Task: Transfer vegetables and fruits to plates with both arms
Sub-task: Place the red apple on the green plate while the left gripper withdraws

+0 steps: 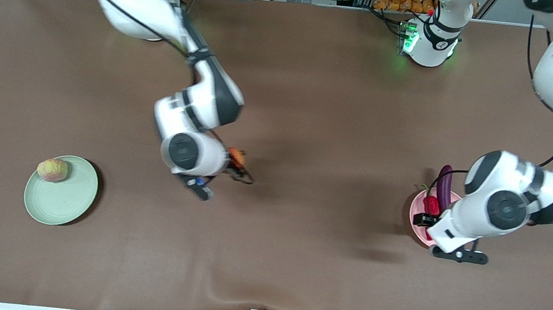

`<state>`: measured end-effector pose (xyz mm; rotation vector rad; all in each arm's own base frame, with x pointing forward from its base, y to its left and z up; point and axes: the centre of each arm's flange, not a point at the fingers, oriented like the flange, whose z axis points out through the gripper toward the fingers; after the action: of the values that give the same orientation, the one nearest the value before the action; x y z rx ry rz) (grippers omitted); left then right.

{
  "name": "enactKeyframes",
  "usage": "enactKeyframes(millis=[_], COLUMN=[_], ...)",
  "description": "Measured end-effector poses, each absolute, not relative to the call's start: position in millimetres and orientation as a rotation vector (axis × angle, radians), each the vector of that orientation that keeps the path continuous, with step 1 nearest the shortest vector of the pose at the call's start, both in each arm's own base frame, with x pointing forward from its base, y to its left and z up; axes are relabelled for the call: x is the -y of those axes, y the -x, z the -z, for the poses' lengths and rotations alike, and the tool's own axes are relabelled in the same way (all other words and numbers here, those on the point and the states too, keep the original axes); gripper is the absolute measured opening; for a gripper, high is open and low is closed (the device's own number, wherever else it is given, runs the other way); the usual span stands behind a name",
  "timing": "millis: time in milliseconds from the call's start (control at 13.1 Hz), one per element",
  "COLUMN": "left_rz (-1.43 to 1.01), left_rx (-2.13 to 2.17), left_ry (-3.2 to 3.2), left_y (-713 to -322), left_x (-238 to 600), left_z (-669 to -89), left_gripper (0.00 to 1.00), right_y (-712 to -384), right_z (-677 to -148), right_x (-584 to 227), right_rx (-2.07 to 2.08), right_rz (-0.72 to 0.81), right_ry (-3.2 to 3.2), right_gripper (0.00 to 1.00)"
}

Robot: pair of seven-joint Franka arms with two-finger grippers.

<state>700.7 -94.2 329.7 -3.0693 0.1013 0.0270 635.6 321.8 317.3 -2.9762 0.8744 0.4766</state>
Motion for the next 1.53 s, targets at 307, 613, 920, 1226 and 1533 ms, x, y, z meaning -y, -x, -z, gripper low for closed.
enactKeyframes(millis=[307,613,920,1226,1533], left_rz=[0.045,0.005,-0.011,-0.010,-0.010], left_rx=[-0.064,0.025,0.069,0.116,0.237], left_ry=[3.078,3.072,3.066,3.064,3.086], left_y=[-677.1,-631.0,-604.8,-590.7,-570.7], left_x=[89.8,100.3,101.4,117.0,103.3], left_z=[-452.0,-548.7,-587.4,-604.1,-634.4], left_gripper=[1.00,1.00,1.00,1.00,1.00], right_y=[-682.5,-693.0,-700.6,-696.6,-690.6], right_z=[-352.5,-343.3,-291.7,-235.4,-224.2], right_x=[-117.3,12.4,106.2,91.7,87.6], right_rx=[-0.593,-0.372,-0.306,-0.268,-0.253], right_rz=[-0.554,-0.501,-0.297,-0.268,-0.298], right_ry=[2.990,3.102,3.135,3.129,3.127], right_gripper=[0.83,0.83,0.83,0.83,0.83])
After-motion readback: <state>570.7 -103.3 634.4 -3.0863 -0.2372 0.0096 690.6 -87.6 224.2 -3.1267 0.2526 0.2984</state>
